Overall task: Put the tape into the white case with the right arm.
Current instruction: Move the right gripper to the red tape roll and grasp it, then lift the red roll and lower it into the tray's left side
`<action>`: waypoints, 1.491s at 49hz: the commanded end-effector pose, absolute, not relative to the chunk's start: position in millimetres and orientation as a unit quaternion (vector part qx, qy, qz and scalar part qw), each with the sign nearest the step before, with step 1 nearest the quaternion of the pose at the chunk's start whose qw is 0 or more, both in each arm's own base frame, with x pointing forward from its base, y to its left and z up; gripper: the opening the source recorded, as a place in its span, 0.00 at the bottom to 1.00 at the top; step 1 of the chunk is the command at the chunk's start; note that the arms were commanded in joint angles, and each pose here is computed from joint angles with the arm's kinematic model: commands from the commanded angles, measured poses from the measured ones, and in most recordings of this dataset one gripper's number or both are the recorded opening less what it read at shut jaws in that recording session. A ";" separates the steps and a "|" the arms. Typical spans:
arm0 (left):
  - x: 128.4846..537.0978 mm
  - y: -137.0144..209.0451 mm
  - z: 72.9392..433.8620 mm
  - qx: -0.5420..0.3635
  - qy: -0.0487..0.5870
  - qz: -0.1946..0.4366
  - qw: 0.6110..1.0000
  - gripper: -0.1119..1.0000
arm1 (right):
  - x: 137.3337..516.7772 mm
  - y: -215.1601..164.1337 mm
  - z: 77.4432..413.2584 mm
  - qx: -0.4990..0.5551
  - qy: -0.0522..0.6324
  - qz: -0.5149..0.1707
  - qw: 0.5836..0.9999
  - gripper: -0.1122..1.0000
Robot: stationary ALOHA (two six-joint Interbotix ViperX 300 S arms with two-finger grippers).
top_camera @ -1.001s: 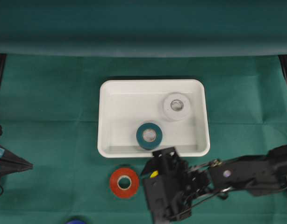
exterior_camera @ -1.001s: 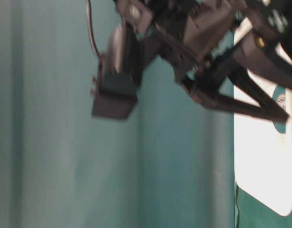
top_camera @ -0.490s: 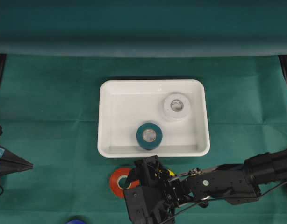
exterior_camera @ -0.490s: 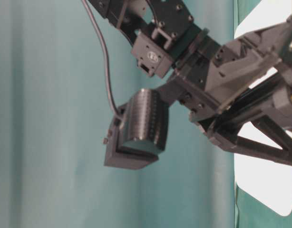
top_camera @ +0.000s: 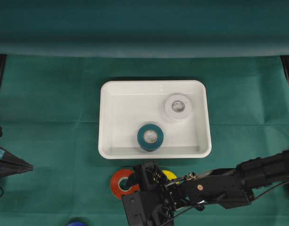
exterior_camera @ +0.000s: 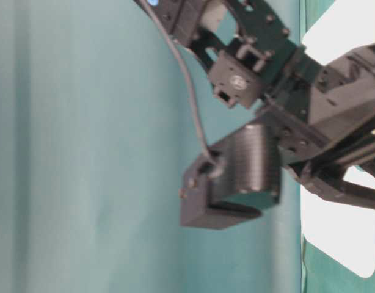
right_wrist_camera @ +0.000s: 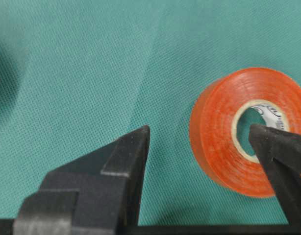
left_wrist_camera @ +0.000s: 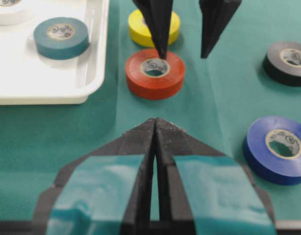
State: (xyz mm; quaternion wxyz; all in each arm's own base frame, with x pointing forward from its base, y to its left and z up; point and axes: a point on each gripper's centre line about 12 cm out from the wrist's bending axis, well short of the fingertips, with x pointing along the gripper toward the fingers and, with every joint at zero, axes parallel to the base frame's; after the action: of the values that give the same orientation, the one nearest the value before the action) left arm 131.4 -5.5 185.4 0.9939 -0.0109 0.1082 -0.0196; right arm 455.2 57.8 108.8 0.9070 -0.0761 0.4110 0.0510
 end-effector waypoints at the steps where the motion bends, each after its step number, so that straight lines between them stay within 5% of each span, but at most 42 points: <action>1: 132.7 -5.1 189.6 -0.011 0.104 -0.018 0.994 0.10 | 464.2 55.5 121.6 -0.076 0.387 0.052 0.917 0.54; 37: 132.6 -5.1 188.9 -0.012 0.104 -0.018 0.994 0.10 | 474.7 51.4 103.4 -0.074 0.396 0.048 0.914 0.53; 49: 132.6 -5.1 188.9 -0.012 0.104 -0.018 0.994 0.10 | 474.9 52.0 105.8 -0.074 0.395 0.048 0.915 0.15; 73: 132.7 -5.1 189.6 -0.012 0.104 -0.018 0.994 0.10 | 472.1 57.4 133.3 -0.077 0.380 0.048 0.921 0.13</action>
State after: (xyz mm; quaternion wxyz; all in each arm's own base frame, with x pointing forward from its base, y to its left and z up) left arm 131.3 -5.5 184.8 0.9938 -0.0109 0.1089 -0.0195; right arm 468.3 54.4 99.3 0.9067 -0.0790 0.4116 0.0480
